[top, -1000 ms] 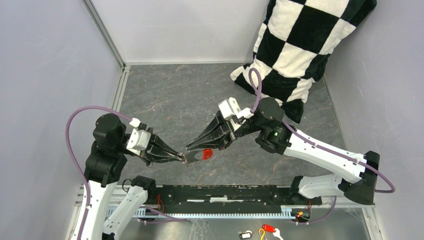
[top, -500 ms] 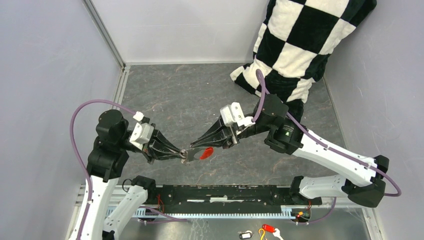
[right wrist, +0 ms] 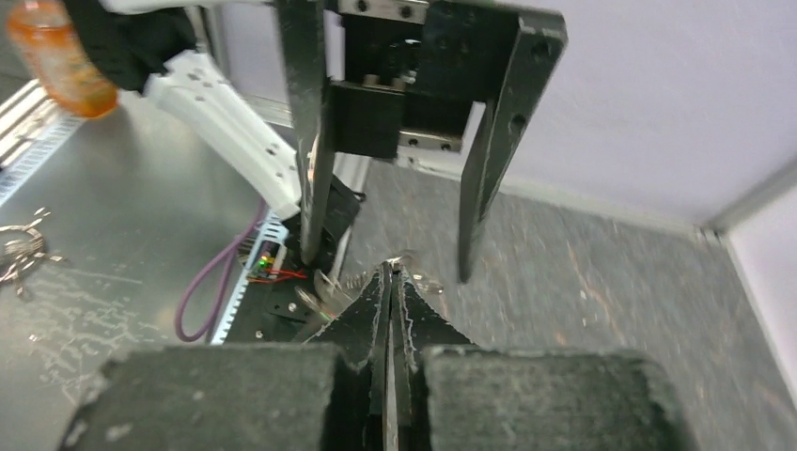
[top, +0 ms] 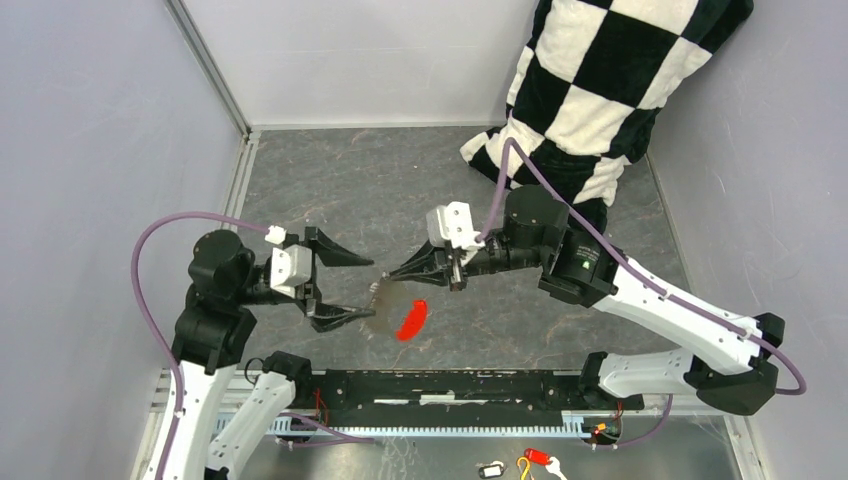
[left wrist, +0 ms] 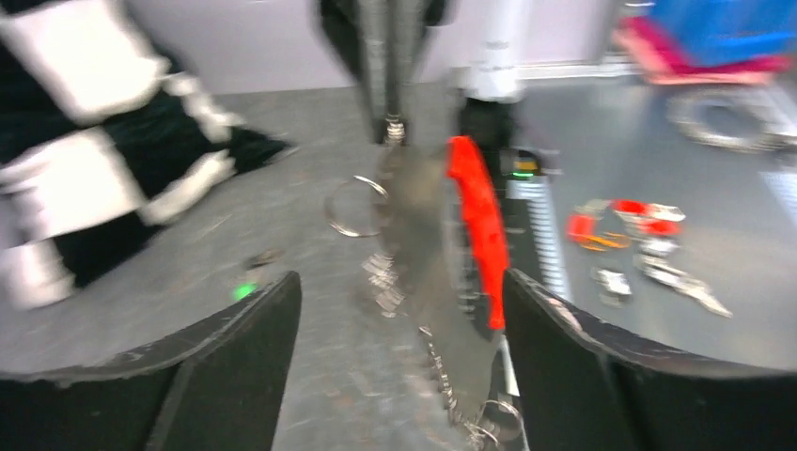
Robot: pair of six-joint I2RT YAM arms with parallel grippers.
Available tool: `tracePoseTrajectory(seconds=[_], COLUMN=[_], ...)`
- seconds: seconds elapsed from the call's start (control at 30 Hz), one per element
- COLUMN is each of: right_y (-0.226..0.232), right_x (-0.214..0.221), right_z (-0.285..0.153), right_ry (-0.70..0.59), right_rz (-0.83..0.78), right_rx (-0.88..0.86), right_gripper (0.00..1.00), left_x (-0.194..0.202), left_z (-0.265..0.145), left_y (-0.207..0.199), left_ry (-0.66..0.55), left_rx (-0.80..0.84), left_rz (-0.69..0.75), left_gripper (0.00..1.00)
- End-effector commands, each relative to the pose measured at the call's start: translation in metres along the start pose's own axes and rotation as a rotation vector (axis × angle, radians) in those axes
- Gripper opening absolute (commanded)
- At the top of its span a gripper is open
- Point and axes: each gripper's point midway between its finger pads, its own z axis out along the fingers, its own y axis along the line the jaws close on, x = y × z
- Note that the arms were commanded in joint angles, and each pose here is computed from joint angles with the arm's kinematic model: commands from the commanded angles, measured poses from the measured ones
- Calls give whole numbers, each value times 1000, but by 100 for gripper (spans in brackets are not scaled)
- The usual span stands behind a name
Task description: Put the keys on the keyring
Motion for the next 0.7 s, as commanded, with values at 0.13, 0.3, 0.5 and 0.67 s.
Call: tracePoseTrajectory(seconds=[0.13, 0.3, 0.5, 0.67], right_y=[-62, -92, -120, -127], right_x=[28, 47, 58, 61], right_z=[-9, -12, -9, 11], right_ry=[162, 260, 338, 393], right_rz=[133, 145, 121, 104], right_rx=[436, 726, 1069, 1148], right_gripper=[1, 1, 1, 1], left_x=[19, 12, 23, 25], left_z=[-53, -51, -37, -36], left_y=[106, 94, 77, 76], left_ry=[76, 24, -79, -119], left_rx=[-718, -706, -624, -638], left_rz=[283, 255, 125, 35], left_gripper=[99, 100, 100, 100])
